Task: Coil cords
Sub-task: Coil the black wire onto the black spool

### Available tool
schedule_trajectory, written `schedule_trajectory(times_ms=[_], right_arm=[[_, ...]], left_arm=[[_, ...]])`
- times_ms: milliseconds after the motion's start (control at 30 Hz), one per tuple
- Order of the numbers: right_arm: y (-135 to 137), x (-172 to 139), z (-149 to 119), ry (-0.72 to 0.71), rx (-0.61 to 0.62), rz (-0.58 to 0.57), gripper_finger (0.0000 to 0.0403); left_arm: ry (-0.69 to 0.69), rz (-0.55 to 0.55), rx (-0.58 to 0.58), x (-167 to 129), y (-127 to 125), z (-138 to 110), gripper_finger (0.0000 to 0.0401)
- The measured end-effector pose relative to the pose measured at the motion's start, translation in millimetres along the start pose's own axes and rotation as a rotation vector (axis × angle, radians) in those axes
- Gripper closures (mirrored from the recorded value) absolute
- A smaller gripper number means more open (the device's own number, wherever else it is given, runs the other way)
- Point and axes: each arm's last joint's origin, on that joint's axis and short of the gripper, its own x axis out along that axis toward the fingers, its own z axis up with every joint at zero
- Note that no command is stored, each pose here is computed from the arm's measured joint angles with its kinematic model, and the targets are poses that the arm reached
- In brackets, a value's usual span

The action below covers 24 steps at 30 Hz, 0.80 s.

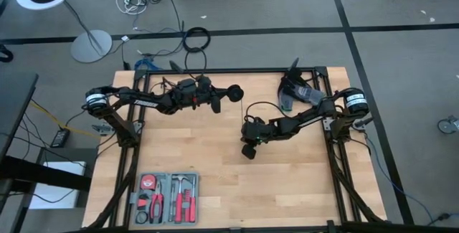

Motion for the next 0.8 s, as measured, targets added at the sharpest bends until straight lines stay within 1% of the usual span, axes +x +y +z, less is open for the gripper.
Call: schedule_trajectory(times_ms=[67,167,333,467,633,733,800], right_arm=[[-0.2,0.0,-0.1,0.000,-0.004,-0.002,0.0392],[-0.3,0.1,0.0,0.000,0.005,-0.002,0.0384],[-0.3,0.1,0.1,-0.002,0.049,-0.002,0.0383],[-0.6,0.0,1.3,-0.023,0.051,-0.022,0.0395],[-6.1,0.7,5.7,-0.062,0.068,-0.066,0.0397],[-11.0,1.2,9.3,-0.086,0.081,-0.092,0.0399],[-13.5,1.6,11.9,-0.099,0.092,-0.089,0.0400]], left_arm=[[0.005,0.002,0.000,0.1,0.1,-0.4,0.0401],[0.022,0.034,0.002,0.0,2.0,-2.6,0.0401],[0.078,0.163,0.020,-1.1,8.8,-10.7,0.0401],[0.085,0.227,-0.032,-1.8,10.9,-13.6,0.0401],[0.072,0.232,-0.077,-1.7,6.8,-15.1,0.0401],[0.063,0.206,-0.087,-1.3,0.2,-16.3,0.0401],[0.065,0.191,-0.085,-1.2,-4.2,-17.8,0.0401]])
